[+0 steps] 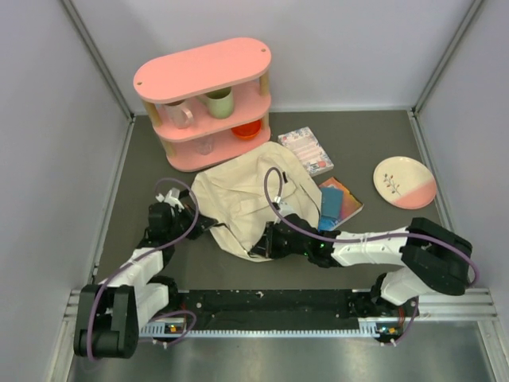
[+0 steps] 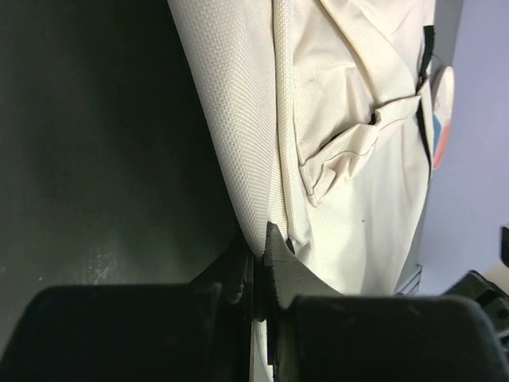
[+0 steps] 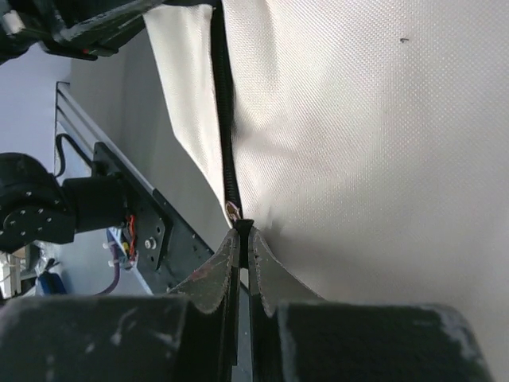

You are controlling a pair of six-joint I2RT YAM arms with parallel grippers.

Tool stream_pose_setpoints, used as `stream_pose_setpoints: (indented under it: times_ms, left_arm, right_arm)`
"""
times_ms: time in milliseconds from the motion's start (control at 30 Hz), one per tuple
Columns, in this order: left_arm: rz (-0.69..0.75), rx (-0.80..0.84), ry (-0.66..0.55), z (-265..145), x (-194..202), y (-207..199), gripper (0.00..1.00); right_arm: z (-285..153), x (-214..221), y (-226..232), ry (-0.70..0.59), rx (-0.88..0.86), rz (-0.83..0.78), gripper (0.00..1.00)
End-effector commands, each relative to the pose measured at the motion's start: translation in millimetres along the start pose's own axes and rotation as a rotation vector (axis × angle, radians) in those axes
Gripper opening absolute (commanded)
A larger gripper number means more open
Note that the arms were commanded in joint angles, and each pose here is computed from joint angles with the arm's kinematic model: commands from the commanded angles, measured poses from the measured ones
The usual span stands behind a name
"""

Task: Pack the student bag
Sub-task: Unzip the student bag at the center of the board.

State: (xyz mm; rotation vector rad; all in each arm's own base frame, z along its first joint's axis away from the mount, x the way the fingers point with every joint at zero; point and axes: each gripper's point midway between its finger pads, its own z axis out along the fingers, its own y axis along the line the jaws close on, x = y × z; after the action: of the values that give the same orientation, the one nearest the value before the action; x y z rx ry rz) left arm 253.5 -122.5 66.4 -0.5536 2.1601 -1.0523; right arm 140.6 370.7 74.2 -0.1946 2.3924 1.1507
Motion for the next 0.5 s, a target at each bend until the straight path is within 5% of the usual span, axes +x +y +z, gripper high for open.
stream_pose_setpoints:
  times_ms: [0, 367, 467]
  left_arm:
    - [0.086, -0.112, -0.147, -4, -40, 8, 0.0]
    - [0.119, -0.09, -0.057, 1, -36, -1, 0.02]
    - [0.135, -0.077, -0.023, -4, -30, -5, 0.35]
  right_arm:
    - [-18, 2, 0, -0.016, -0.011, -0.033, 0.0]
    - [-39, 1, -17, -0.062, 0.027, -0.045, 0.0]
    - [-37, -2, -13, -0.07, 0.016, -0.048, 0.0]
